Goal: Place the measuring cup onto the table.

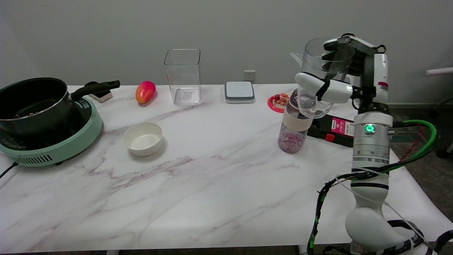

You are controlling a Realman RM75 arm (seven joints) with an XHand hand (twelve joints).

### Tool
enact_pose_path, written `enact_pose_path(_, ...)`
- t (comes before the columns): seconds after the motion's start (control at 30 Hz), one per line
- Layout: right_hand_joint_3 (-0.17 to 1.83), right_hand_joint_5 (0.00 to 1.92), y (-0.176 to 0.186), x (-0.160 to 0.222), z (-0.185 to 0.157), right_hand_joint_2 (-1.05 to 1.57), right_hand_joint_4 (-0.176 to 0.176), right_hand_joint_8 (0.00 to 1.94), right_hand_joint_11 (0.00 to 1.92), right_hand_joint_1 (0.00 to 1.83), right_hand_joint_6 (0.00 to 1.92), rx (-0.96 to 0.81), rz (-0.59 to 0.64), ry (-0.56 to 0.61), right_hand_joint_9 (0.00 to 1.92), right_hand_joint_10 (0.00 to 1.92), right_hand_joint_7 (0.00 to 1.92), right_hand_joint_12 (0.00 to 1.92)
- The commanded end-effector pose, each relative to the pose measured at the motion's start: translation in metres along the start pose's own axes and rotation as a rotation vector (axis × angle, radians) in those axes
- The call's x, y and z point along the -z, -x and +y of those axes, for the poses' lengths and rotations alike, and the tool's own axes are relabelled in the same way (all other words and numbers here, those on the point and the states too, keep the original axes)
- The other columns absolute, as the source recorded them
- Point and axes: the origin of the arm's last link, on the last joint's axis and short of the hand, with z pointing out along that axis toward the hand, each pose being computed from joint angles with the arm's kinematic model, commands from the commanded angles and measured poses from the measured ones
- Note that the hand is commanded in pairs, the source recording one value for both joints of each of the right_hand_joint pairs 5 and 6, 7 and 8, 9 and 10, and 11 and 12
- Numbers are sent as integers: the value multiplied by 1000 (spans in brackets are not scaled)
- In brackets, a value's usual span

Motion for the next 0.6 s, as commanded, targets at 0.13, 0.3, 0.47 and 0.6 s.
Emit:
enact_pose_path(0.13,492,1920,57,-49,3,1486,0,1750,1447,1220,1920,-394,-219,37,1664,1664,1750,1447)
enact_pose_path(0.3,485,1910,63,-61,-11,1479,0,1747,1447,1224,1910,-525,-271,14,1662,1662,1747,1447)
enact_pose_path(0.47,496,1893,63,-75,-9,1462,0,1738,1423,1231,1893,-459,-325,-9,1656,1656,1738,1423)
enact_pose_path(0.6,532,1887,81,-77,3,1409,0,1729,1413,1259,1887,-457,-398,34,1644,1644,1729,1413)
